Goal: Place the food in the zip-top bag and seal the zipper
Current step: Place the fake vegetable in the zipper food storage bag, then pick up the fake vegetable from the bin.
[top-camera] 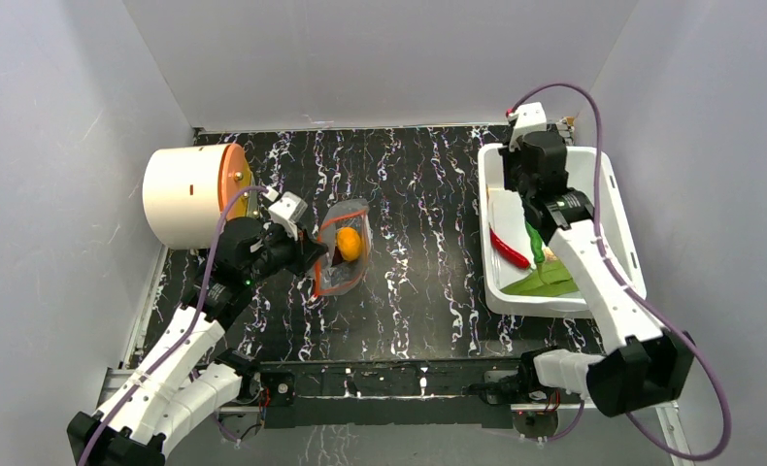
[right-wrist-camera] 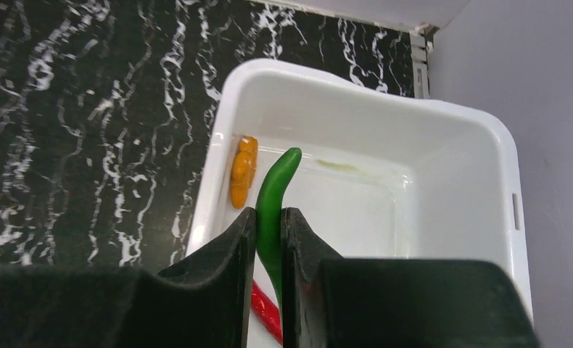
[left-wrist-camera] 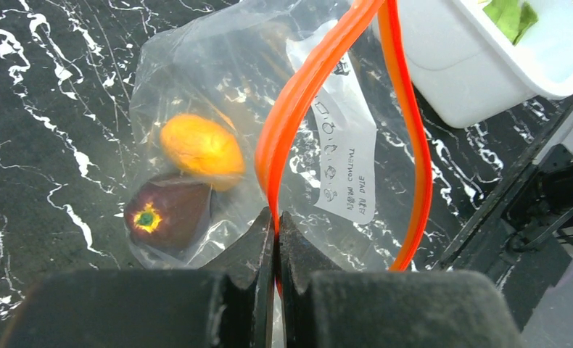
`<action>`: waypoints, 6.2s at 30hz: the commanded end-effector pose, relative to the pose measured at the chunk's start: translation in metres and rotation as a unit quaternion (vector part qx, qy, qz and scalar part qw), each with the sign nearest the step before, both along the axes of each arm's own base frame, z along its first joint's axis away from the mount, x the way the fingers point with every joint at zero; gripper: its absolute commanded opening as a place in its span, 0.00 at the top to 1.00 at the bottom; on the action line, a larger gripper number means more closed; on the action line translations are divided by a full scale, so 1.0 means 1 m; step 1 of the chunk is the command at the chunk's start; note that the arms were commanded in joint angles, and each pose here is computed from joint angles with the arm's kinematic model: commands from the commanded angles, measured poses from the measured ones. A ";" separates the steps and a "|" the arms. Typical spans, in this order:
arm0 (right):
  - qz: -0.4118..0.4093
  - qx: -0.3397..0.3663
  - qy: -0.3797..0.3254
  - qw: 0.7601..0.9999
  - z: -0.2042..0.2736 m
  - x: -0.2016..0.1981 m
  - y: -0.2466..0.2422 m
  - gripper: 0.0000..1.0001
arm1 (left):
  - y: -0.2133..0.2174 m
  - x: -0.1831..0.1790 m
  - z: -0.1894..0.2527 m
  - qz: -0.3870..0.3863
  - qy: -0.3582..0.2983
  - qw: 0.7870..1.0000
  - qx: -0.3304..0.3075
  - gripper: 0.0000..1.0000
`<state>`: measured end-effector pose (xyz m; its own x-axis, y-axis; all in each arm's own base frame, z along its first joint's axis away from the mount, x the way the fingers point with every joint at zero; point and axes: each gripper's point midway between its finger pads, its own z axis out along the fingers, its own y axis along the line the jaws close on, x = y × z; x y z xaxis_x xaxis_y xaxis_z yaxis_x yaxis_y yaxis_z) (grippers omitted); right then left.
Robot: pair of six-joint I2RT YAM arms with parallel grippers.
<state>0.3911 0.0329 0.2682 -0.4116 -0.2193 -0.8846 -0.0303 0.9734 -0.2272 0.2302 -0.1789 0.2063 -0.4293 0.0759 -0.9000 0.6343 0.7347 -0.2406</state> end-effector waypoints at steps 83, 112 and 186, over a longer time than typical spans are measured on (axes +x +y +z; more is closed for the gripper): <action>0.876 0.066 -0.262 0.399 0.103 -0.279 0.317 1.00 | -0.054 -0.044 0.065 -0.217 0.080 0.971 -0.062 1.00; 0.791 -0.268 -0.057 0.546 -0.027 -0.191 0.322 1.00 | -0.066 -0.049 0.071 -0.259 0.114 0.955 -0.086 1.00; -0.299 0.339 0.026 0.892 0.010 -0.055 0.006 0.42 | -0.022 0.025 0.067 -0.033 0.015 0.999 0.006 1.00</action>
<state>0.3368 0.0928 0.2743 -0.4599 0.5002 -0.7336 0.3234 0.8638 0.3863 0.2465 -0.1966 0.2575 -0.4641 0.1281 -0.8765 0.6723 0.6953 -0.2543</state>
